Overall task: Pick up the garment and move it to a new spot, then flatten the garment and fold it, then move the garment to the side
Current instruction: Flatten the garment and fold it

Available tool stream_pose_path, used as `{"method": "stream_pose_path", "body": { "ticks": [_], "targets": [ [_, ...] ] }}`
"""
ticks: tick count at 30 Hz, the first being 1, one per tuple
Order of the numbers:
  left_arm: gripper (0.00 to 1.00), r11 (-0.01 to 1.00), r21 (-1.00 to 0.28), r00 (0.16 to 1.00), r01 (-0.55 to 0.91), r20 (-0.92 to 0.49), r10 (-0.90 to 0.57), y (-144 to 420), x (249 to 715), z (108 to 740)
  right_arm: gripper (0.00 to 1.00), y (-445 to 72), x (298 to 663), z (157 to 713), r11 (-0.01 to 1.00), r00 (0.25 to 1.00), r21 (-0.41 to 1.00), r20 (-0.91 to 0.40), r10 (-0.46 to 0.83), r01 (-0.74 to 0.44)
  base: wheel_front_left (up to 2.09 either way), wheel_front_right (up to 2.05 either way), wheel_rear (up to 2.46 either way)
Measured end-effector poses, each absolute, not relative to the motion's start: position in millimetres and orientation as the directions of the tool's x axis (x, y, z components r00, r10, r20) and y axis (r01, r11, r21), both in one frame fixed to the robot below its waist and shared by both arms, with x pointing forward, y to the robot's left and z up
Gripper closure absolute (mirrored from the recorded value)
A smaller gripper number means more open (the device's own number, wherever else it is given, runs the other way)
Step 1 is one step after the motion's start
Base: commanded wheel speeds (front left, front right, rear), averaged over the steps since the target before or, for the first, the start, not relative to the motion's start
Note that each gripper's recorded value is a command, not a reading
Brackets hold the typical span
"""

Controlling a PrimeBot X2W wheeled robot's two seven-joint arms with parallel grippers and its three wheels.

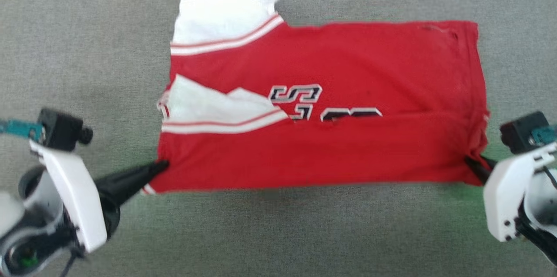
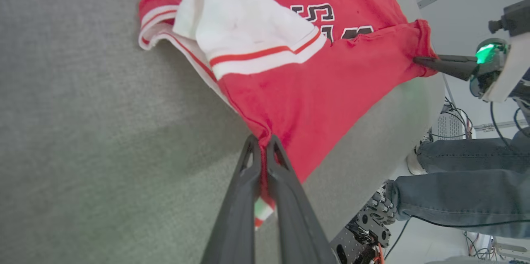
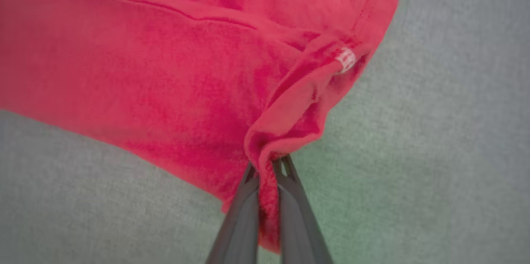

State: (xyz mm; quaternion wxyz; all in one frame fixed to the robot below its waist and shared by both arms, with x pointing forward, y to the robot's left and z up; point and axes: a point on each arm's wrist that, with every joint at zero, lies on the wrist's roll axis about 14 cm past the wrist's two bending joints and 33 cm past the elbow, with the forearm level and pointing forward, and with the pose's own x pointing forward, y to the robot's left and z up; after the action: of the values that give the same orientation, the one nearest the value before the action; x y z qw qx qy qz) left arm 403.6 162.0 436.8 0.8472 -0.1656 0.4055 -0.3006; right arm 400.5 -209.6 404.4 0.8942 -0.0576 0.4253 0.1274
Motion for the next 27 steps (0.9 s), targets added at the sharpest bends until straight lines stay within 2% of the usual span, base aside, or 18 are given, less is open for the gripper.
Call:
{"method": "stream_pose_path", "body": {
  "ticks": [5, 10, 11, 12, 13, 14, 15, 21, 27],
  "targets": [
    [1.0, 0.76, -0.544, 0.477, 0.356, -0.594, -0.648, 158.6, 378.1, 432.5, 1.0, -221.3, 382.0, 402.3, 0.971, 0.588, 0.015, -0.794, 0.157, -0.239, 0.0, 0.0, 0.0],
    [1.0, 0.753, -0.558, 0.486, 0.347, -0.58, -0.654, 153.7, 371.6, 432.7, 1.0, -222.6, 380.4, 404.4, 0.976, 0.599, 0.025, -0.786, 0.154, -0.218, 0.0, 0.0, 0.0],
    [1.0, 0.753, -0.559, 0.49, 0.347, -0.577, -0.653, 153.4, 372.1, 433.1, 0.89, -222.3, 381.0, 405.2, 0.975, 0.605, 0.02, -0.782, 0.153, -0.221, 0.0, 0.0, 0.0],
    [1.0, 0.755, -0.558, 0.493, 0.345, -0.577, -0.652, 153.3, 372.4, 433.0, 0.64, -223.1, 383.4, 407.6, 0.975, 0.62, 0.006, -0.771, 0.146, -0.223, 0.0, 0.0, 0.0],
    [0.7, 0.755, -0.558, 0.494, 0.345, -0.576, -0.651, 153.1, 372.7, 432.8, 0.1, -224.2, 385.9, 409.7, 0.975, 0.634, -0.004, -0.76, 0.14, -0.221, 0.0, 0.0, 0.0],
    [0.34, 0.757, -0.553, 0.5, 0.349, -0.573, -0.649, 153.1, 374.0, 433.0, 0.0, -224.4, 387.1, 410.5, 0.976, 0.642, -0.008, -0.754, 0.137, -0.218, 0.0, 0.0, 0.0],
    [0.0, 0.759, -0.546, 0.508, 0.355, -0.569, -0.647, 153.6, 376.0, 433.5, 0.0, -223.6, 388.5, 411.8, 0.977, 0.654, -0.007, -0.744, 0.138, -0.214, 0.0, 0.0, 0.0],
    [0.0, 0.777, -0.515, 0.585, 0.362, -0.524, -0.619, 161.5, 397.4, 441.1, 0.0, -227.6, 409.4, 438.4, 0.987, 0.788, -0.026, -0.606, 0.112, -0.16, 0.0, 0.0, 0.0],
    [0.0, 0.845, -0.409, 0.745, 0.345, -0.429, -0.511, 185.0, 453.0, 457.2, 0.0, -220.9, 434.9, 481.2, 0.995, 0.939, -0.018, -0.331, 0.088, -0.1, 0.0, 0.0, 0.0]
  ]
}}
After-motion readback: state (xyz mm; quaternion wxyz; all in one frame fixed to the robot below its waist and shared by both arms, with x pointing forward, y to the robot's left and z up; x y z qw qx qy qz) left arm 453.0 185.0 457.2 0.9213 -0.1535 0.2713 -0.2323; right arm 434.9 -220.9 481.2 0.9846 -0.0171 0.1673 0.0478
